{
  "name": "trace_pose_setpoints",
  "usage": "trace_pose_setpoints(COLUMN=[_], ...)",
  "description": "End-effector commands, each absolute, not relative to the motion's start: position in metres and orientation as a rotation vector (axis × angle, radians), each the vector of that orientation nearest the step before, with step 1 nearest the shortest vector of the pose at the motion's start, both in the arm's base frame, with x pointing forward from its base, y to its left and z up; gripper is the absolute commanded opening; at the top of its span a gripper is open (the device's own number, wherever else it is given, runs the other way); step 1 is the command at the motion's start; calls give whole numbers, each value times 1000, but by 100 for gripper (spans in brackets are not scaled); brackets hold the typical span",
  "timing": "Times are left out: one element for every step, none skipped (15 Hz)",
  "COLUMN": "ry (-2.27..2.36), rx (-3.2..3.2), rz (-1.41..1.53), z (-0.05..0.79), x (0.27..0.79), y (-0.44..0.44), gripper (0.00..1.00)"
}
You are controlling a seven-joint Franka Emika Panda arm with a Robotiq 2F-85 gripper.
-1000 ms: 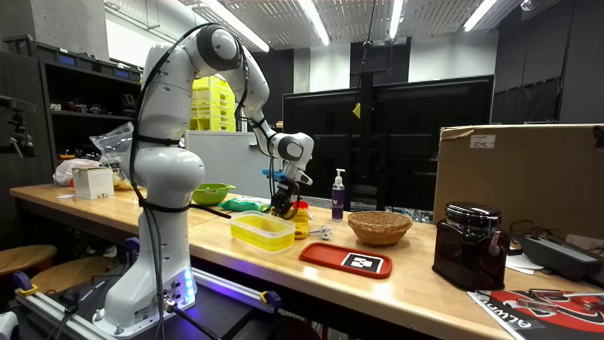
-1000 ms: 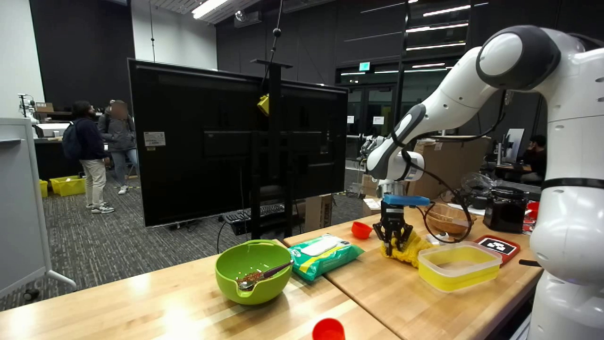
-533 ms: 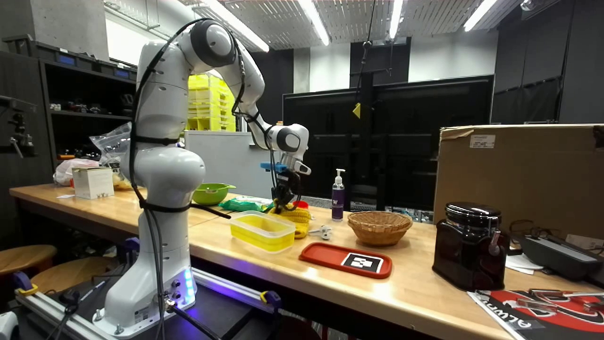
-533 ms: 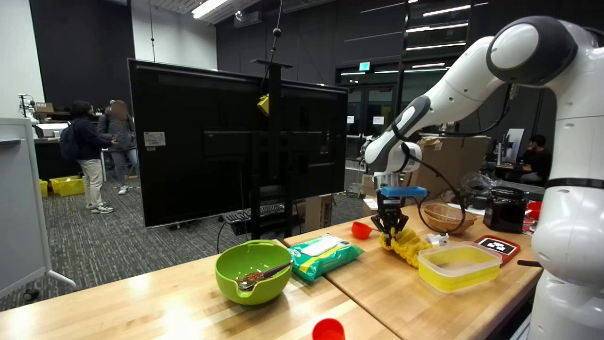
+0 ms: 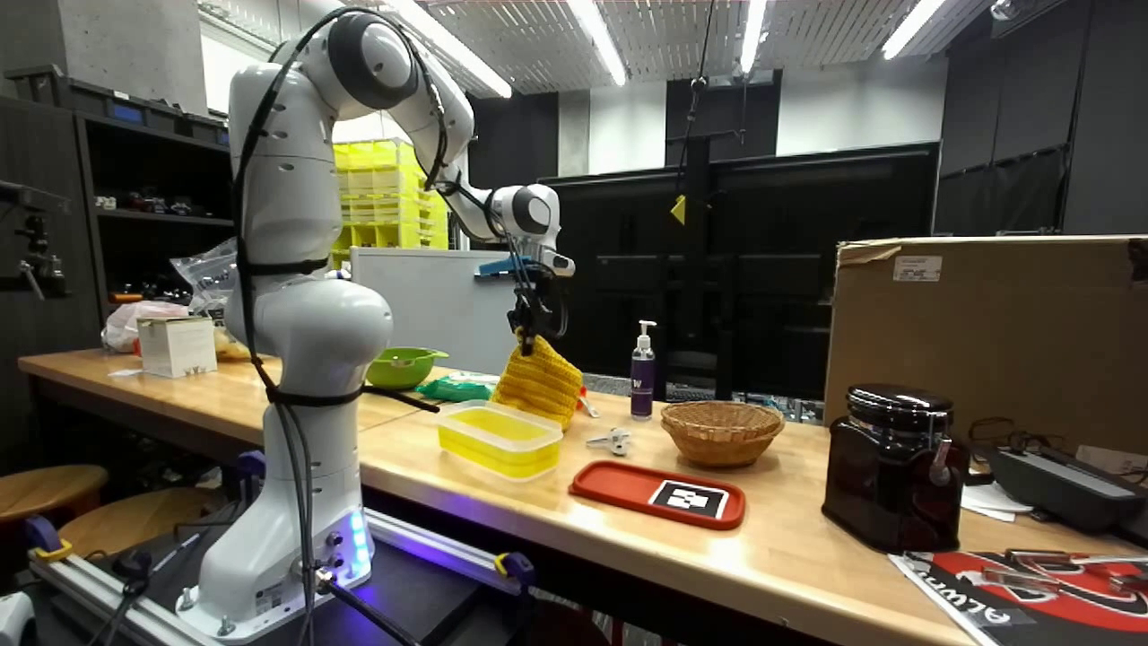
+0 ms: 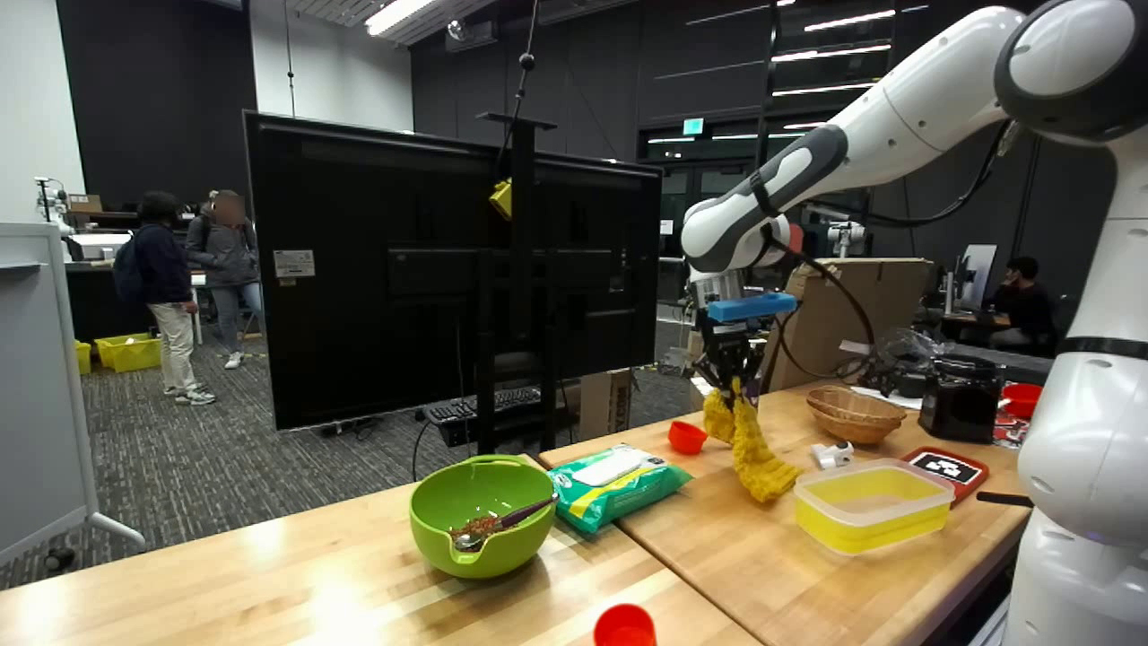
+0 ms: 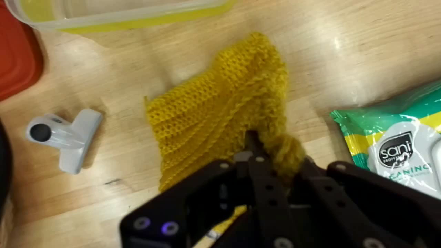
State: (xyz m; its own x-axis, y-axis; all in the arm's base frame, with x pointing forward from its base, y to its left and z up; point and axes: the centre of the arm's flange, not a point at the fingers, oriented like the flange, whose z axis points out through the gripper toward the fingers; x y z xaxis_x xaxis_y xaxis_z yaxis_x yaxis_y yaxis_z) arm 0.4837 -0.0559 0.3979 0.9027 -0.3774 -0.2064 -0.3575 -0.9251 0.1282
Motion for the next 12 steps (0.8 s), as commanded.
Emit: trace_pose_setpoints(ry=[-616, -632, -643, -659, -677, -695, -711, -729, -744, -762, -778, -795], rx=[2892, 2873, 2858, 2844, 2836, 2829, 2825, 2816, 2806, 2798, 2792, 2788], rz=[-277, -264, -250, -241, -236, -232, -233, -234, -232, -235, -238, -240], z=[459, 472, 483, 495, 505, 515, 524, 531, 536, 540, 542, 542], x=[471, 468, 465, 461, 457, 452, 447, 441, 435, 429, 423, 417], y=[-32, -26, -20, -13, -6, 1, 9, 18, 26, 36, 45, 55], gripper=[2, 2, 2, 2, 2, 2, 2, 2, 2, 2, 2, 2])
